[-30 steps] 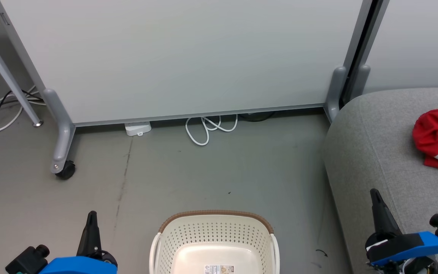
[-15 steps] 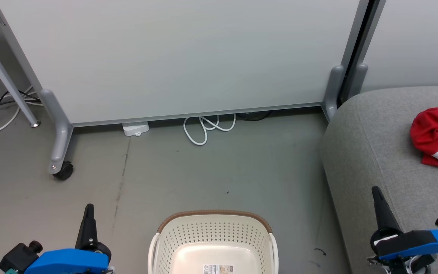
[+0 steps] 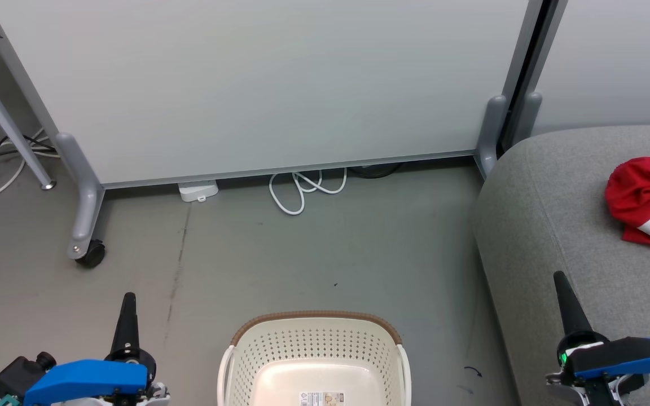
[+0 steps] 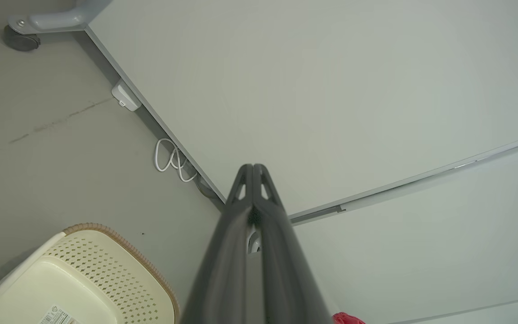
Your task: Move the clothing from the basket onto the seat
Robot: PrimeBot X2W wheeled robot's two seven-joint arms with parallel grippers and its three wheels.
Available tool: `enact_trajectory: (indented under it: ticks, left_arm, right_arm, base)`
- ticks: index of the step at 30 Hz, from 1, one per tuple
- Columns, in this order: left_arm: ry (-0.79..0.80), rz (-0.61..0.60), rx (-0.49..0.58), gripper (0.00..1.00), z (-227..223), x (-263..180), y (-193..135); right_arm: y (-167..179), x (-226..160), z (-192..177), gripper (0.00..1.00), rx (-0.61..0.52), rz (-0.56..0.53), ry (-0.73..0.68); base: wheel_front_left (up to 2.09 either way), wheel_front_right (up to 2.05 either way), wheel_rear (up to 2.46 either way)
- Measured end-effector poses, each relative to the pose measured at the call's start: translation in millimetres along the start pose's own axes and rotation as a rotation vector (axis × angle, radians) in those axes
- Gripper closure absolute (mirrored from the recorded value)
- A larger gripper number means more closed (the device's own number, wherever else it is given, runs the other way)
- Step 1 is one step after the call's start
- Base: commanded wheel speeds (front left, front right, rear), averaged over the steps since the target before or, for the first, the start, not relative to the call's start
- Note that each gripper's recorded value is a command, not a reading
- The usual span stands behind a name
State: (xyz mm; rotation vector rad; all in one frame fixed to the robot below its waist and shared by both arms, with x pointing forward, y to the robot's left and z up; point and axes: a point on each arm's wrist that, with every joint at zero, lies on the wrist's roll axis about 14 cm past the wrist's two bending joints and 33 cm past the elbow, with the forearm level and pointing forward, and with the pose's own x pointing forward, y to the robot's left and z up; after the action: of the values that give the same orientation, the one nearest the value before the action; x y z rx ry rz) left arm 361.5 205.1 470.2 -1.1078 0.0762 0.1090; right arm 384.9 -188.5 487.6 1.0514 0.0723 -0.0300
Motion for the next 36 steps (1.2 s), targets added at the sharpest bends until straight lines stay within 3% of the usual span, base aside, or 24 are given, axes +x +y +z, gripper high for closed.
enact_trajectory:
  ticks: [36]
  left_arm:
    - [0.012, -0.067, -0.306, 1.00, 7.1, 14.6, -22.0]
  right_arm:
    - [5.1, 1.0, 10.2, 1.00, 0.347, 0.030, -0.016]
  base:
    - [0.00, 0.00, 0.00]
